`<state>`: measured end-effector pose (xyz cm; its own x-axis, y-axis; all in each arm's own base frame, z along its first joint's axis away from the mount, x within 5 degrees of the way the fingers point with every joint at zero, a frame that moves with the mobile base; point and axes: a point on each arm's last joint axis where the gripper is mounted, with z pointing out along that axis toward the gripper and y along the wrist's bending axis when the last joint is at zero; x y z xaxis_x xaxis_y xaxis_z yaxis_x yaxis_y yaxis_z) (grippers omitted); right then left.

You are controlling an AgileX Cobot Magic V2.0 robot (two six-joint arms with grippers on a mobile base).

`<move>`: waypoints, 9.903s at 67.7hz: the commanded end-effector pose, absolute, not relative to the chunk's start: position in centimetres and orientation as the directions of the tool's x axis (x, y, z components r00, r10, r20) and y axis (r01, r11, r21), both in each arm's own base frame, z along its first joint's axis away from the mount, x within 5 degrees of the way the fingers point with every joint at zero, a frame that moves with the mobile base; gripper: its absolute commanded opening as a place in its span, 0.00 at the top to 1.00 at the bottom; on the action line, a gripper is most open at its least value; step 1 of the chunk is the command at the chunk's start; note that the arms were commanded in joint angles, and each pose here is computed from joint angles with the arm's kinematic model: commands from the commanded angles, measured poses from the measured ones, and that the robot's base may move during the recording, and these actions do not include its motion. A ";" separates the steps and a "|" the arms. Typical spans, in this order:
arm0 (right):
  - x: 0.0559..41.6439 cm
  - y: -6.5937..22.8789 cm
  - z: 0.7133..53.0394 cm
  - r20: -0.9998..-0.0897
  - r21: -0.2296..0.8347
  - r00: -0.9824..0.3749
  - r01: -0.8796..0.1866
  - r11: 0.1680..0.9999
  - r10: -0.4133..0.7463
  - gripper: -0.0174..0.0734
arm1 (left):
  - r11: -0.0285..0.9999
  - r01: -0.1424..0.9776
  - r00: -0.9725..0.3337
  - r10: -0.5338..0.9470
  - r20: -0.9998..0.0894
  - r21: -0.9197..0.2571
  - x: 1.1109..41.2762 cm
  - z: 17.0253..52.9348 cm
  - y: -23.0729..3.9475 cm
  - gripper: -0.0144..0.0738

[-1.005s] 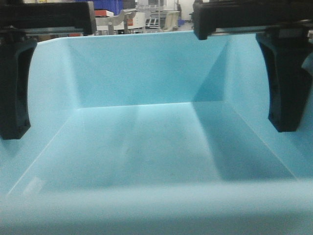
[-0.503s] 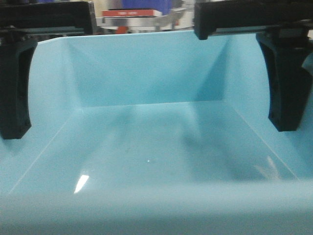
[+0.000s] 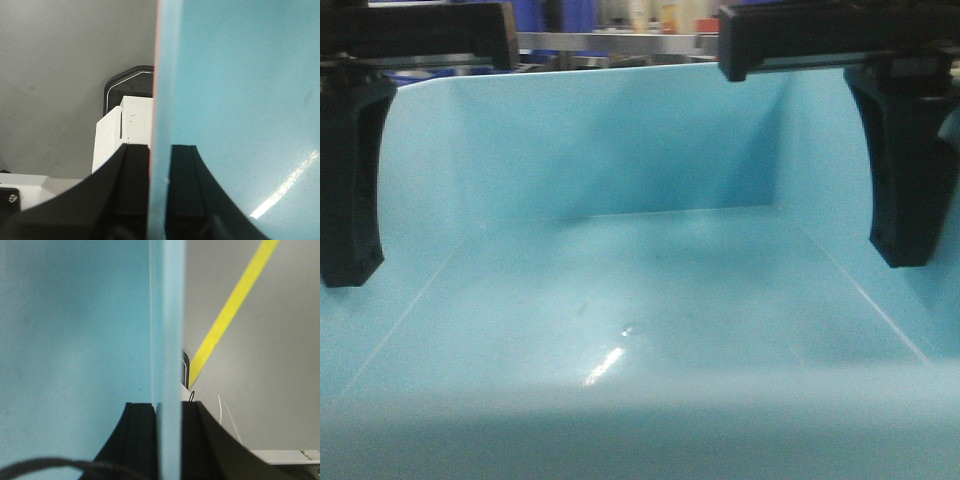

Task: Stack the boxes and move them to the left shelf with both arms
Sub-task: 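Keep both grippers clamped on the box walls while driving toward the shelf, then carry the stack with both grippers as the base turns toward the rack, then hold the stack with both grippers while approaching the roller shelf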

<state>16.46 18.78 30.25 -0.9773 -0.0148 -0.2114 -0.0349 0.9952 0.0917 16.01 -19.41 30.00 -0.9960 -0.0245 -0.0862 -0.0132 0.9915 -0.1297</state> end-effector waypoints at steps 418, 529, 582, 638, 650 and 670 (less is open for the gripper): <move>16.1 18.0 31.9 -0.243 0.082 -0.970 -0.035 0.996 -0.014 0.75 | 0.999 0.008 -0.985 -0.001 -0.173 -0.054 15.9 31.8 -18.2 0.84; 16.1 18.0 31.9 -0.243 0.082 -0.970 -0.035 0.996 -0.014 0.75 | 0.998 0.008 -0.985 -0.002 -0.171 -0.056 15.9 31.8 -18.2 0.84; 16.2 18.0 31.9 -0.244 0.082 -0.970 -0.035 0.996 -0.014 0.75 | 0.998 0.008 -0.985 -0.002 -0.171 -0.056 15.9 31.8 -18.2 0.84; 16.2 18.0 31.9 -0.244 0.082 -0.970 -0.035 0.996 -0.014 0.75 | 0.998 0.008 -0.985 -0.002 -0.171 -0.056 15.9 31.8 -18.2 0.84; 16.2 18.0 31.9 -0.244 0.082 -0.970 -0.035 0.996 -0.014 0.75 | 0.998 0.008 -0.985 -0.002 -0.171 -0.056 15.9 31.8 -18.2 0.84; 16.2 18.0 31.9 -0.244 0.082 -0.970 -0.035 0.996 -0.014 0.75 | 0.998 0.008 -0.985 -0.002 -0.171 -0.056 15.9 31.8 -18.2 0.84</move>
